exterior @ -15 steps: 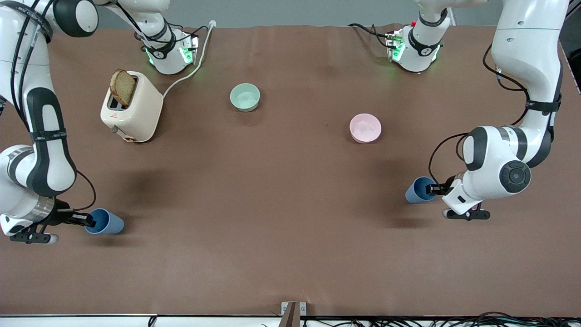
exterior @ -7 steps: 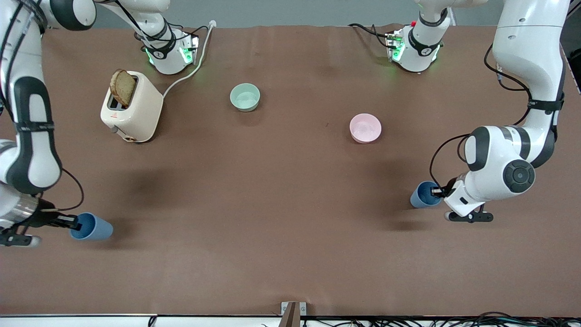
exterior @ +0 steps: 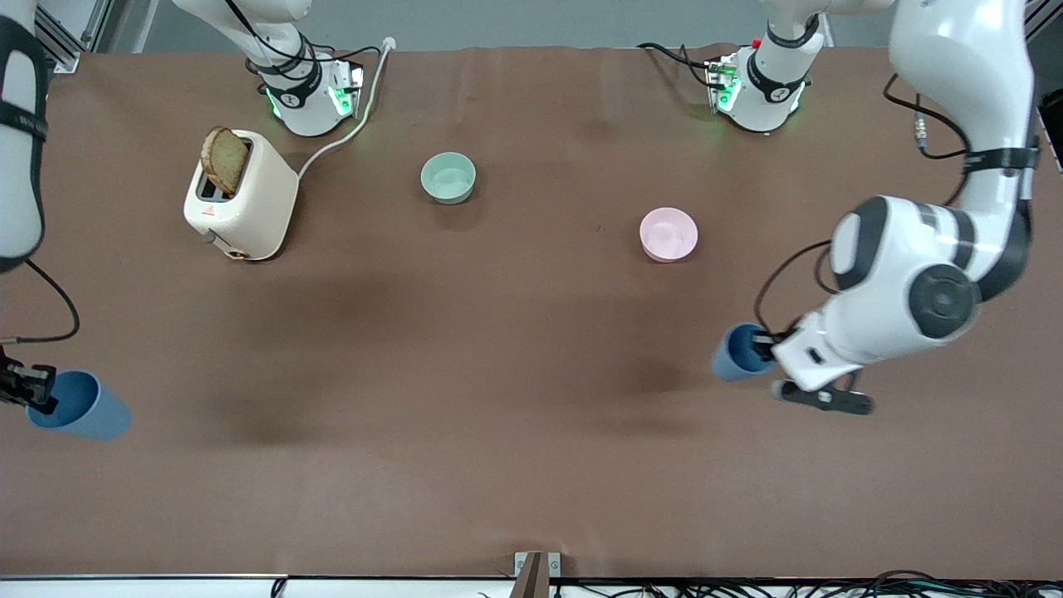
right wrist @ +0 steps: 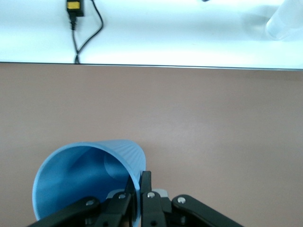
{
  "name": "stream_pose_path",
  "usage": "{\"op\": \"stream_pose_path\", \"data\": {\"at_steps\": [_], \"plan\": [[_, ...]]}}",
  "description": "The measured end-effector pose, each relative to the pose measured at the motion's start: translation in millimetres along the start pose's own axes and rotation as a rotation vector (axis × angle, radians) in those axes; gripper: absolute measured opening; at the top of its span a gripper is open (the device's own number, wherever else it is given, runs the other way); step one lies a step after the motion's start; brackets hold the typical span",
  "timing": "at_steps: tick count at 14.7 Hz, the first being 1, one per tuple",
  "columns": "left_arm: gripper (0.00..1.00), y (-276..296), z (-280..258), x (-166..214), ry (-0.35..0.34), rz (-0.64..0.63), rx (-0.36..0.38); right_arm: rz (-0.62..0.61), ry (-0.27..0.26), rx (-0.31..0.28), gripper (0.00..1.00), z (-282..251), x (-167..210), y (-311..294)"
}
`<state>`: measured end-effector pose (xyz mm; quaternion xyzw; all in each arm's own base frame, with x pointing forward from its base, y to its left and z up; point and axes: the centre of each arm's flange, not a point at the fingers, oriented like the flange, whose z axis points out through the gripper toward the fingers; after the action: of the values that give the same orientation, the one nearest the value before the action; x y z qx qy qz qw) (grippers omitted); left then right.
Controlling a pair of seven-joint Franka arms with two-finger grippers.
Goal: Stack blue cups with both arms
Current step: 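Set the left gripper's cup mid-table while the right gripper lifts its cup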
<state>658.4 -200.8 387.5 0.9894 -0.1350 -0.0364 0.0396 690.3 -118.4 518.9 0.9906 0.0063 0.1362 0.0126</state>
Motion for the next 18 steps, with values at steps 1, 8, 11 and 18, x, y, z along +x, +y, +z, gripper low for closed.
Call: {"op": "stream_pose_path", "data": {"at_steps": [1, 8, 11, 18], "plan": [[0.06, 36.5, 5.6, 1.5, -0.004, 0.05, -0.002, 0.021, -0.029, 0.01, 0.05, -16.5, -5.2, -7.6], [0.06, 230.6, 82.5, 1.8, -0.013, 0.34, -0.017, 0.107, -0.16, 0.055, 0.05, -131.2, -67.6, -50.6], [0.06, 275.4, 110.3, -5.1, 0.017, 0.411, -0.026, 0.115, -0.209, 0.062, 0.05, -154.1, -98.0, -55.4], [0.06, 329.8, 150.3, -30.8, 0.0, 0.538, 0.048, 0.116, -0.25, 0.064, 0.05, -171.7, -112.3, -55.7]]}}
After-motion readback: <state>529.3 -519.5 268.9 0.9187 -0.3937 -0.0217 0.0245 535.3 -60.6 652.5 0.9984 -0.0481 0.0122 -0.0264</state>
